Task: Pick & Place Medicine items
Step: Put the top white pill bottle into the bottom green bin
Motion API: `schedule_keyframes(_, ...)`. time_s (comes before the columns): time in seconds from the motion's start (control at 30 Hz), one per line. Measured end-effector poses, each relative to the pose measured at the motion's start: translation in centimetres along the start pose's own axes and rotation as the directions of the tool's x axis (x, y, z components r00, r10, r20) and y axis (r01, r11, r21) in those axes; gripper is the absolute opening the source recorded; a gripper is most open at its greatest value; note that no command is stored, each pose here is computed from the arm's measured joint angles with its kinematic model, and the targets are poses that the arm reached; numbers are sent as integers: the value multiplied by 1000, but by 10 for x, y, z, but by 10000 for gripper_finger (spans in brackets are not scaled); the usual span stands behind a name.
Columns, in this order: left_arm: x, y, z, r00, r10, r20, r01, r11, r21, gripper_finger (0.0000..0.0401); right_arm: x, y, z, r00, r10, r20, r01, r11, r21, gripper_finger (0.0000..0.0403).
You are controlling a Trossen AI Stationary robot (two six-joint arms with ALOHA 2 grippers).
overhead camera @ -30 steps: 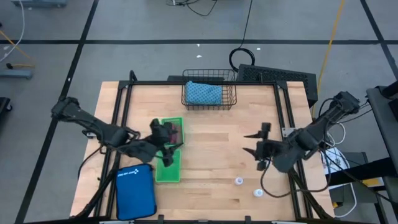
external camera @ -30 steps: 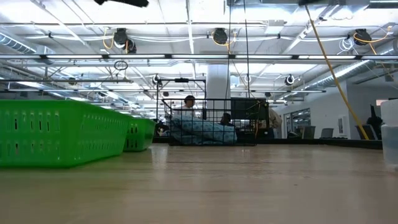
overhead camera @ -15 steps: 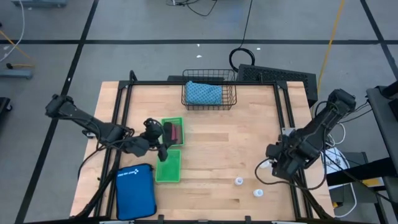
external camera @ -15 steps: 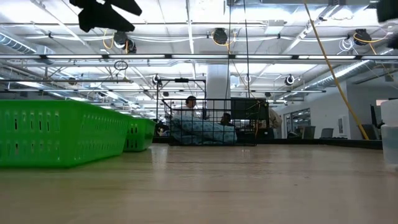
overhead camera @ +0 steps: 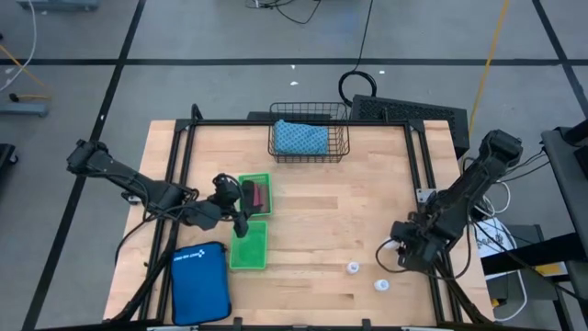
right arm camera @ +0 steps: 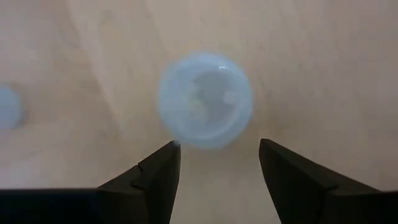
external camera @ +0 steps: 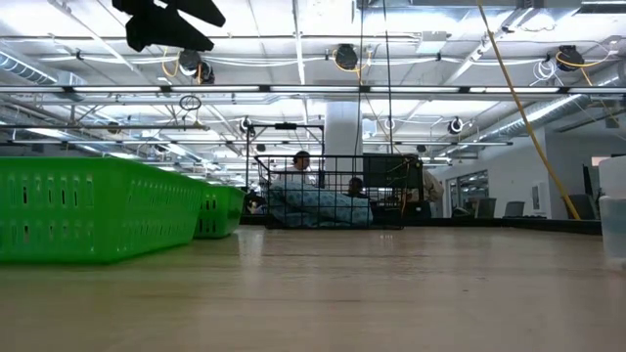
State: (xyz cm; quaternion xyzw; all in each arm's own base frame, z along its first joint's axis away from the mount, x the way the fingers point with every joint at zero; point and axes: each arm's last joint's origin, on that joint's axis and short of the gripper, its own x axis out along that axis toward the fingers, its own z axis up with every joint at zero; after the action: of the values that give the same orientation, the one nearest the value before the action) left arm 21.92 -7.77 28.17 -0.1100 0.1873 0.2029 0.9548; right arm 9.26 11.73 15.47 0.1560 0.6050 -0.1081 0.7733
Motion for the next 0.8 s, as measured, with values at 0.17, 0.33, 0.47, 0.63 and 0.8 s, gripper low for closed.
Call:
schedule_keyframes(0.17, 0, 0, 0, 1000, 0, -1, 0, 1000, -3, 255, 19, -7, -5, 999, 34, 41, -34, 999, 8, 186)
schedule_keyframes(0.33, 0, 0, 0, 1000, 0, -1, 0, 1000, -4, 255, 25, -9, -5, 992, 47, 115, -52, 998, 39, 169)
schedule_keyframes(0.47, 0, 0, 0, 1000, 0, -2, 0, 1000, -5, 255, 25, -6, -3, 985, 73, 158, -81, 996, 44, 173)
schedule_keyframes(0.63, 0, 0, 0, 1000, 0, -1, 0, 1000, -6, 255, 25, -4, -1, 974, 80, 211, -99, 992, 84, 181)
schedule_keyframes(0.8, 0, 0, 0, 1000, -1, -2, 1, 1000, -6, 255, 25, -1, 3, 953, 101, 286, -105, 994, -1, 182)
